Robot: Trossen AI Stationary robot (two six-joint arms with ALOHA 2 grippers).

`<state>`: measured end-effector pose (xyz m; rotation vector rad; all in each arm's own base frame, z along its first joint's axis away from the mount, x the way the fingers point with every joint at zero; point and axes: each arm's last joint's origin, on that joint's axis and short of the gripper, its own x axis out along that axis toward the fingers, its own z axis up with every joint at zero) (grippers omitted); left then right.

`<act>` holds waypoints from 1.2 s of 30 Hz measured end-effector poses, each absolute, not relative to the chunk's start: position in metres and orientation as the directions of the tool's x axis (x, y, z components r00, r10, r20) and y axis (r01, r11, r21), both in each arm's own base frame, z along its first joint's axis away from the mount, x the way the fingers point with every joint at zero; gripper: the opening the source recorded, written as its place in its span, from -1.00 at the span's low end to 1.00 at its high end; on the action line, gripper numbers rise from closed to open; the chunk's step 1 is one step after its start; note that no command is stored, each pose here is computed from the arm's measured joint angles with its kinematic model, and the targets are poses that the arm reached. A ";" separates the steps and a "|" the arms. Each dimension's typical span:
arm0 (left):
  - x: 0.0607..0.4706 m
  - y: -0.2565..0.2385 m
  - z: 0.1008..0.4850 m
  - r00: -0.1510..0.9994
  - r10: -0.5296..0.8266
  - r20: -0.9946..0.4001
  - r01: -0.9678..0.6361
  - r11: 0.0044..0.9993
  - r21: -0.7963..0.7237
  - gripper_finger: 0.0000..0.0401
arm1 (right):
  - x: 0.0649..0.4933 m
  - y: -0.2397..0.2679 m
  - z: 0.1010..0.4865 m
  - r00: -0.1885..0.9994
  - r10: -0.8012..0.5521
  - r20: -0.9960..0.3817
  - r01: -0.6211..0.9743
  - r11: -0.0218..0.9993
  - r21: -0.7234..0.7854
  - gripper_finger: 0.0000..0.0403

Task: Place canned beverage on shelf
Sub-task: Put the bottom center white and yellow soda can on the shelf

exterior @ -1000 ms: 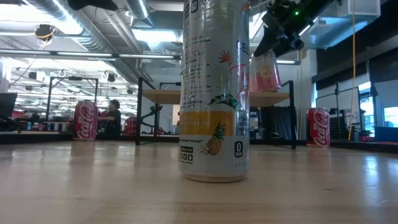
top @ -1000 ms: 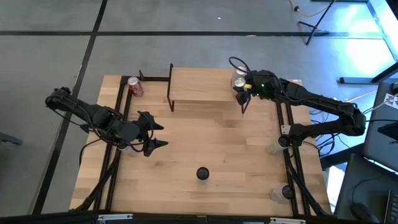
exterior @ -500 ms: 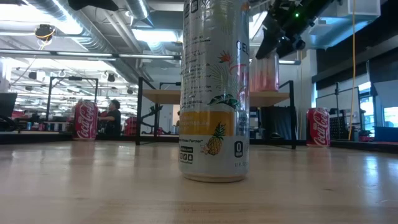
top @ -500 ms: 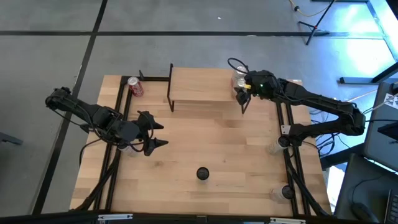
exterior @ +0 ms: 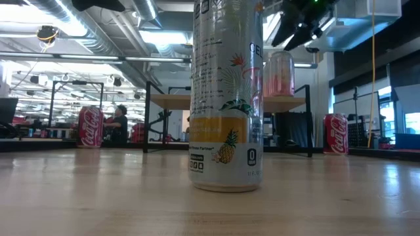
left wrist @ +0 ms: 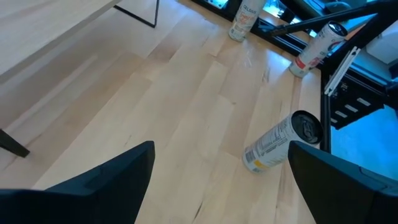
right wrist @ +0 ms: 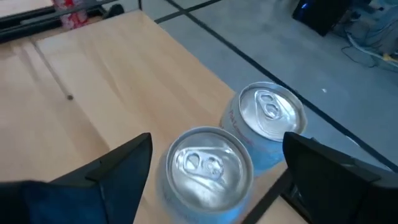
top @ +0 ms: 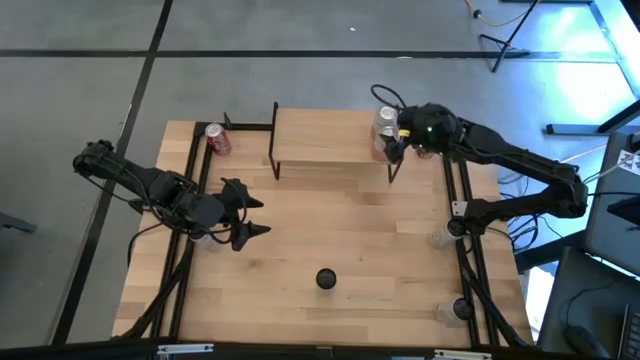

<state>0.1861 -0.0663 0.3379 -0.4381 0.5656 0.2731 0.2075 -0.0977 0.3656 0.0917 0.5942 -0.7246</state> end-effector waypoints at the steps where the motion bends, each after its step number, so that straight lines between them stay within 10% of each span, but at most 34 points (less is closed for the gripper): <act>1: 0.186 -0.066 0.338 0.812 0.130 -0.569 -0.367 0.872 -0.324 0.78 | 0.206 -0.096 0.371 0.599 -0.583 -0.549 0.638 0.762 -0.114 0.73; 17: 0.211 -0.081 0.324 0.789 -0.018 -0.614 -0.186 0.946 -0.266 0.78 | 0.231 0.010 0.391 0.856 -0.085 -0.510 0.260 0.923 0.282 0.73; 36: 0.283 -0.155 0.229 0.698 -0.030 -0.716 -0.298 0.897 -0.328 0.78 | 0.277 0.105 0.247 0.692 0.054 -0.720 0.118 0.975 0.187 0.73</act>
